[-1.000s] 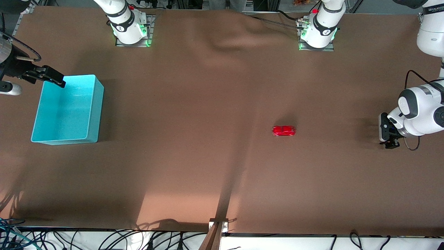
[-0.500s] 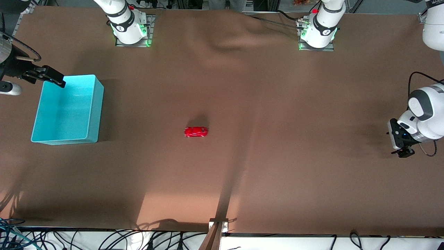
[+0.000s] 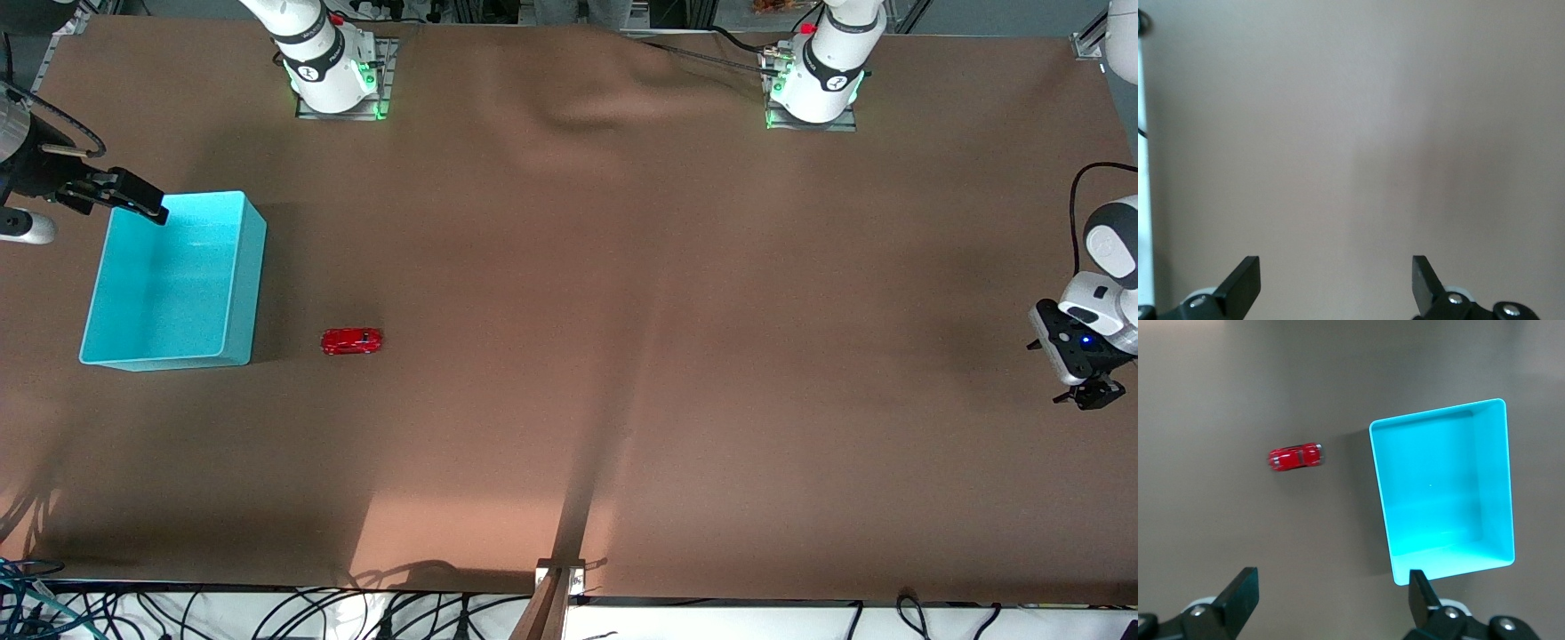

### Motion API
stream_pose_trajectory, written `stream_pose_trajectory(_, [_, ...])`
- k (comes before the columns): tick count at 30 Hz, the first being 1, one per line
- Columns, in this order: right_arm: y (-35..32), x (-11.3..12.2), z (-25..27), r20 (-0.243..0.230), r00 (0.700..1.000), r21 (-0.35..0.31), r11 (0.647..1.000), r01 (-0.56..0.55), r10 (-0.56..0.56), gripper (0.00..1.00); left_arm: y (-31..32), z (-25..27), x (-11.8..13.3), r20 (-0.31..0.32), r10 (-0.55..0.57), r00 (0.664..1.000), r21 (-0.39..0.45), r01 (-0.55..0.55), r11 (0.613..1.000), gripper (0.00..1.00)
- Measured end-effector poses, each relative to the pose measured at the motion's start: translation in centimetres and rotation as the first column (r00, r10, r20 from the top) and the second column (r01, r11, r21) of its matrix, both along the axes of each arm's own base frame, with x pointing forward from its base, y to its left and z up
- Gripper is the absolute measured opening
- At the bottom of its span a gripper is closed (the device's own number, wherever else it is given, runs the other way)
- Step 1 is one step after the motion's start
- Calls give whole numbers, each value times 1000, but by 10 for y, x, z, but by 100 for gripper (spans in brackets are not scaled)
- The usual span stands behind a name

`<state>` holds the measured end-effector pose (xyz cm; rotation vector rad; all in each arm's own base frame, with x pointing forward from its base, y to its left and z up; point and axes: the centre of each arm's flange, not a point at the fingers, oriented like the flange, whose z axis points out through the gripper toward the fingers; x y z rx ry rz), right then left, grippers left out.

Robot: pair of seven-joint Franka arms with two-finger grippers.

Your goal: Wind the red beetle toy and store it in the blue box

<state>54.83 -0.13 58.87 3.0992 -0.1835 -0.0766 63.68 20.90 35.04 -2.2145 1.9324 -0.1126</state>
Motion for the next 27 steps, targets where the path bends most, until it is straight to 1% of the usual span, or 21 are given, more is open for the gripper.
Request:
stream_pose_trajectory(5, [0,0,-1,-1,1000,1,1000,-1,1,100,-25,30,1,8,56,998,-12,-56,998,100])
stream_pose_trajectory(9, [0,1,-3,-8,1000,1,1000,-2,2,100,-42,52,-1,7,137,991,-29,-137,990,100])
stream_pose_trajectory(13, [1,2,-9,-28,999,4,1000,-22,22,100,-64,74,-6,-8,245,969,-51,-246,968,100])
stream_pose_trajectory(15, [4,3,-12,-34,997,8,998,-62,62,100,-74,84,-9,-16,297,955,-59,-297,953,100])
stream_pose_trajectory(17, [6,5,-16,-42,991,15,991,-129,130,100,-85,95,-12,-24,353,935,-68,-354,933,100])
stream_pose_trajectory(20, [8,9,-24,-56,965,32,966,-255,257,100,-98,107,-17,-35,430,902,-80,-432,898,100])
stream_pose_trajectory(23, [7,15,-36,-68,921,55,924,-379,382,100,-108,117,-21,-52,512,857,-114,-514,850,100])
stream_pose_trajectory(27, [7,23,-56,-88,859,90,863,-498,505,100,-116,127,-26,-84,617,782,-155,-622,768,100])
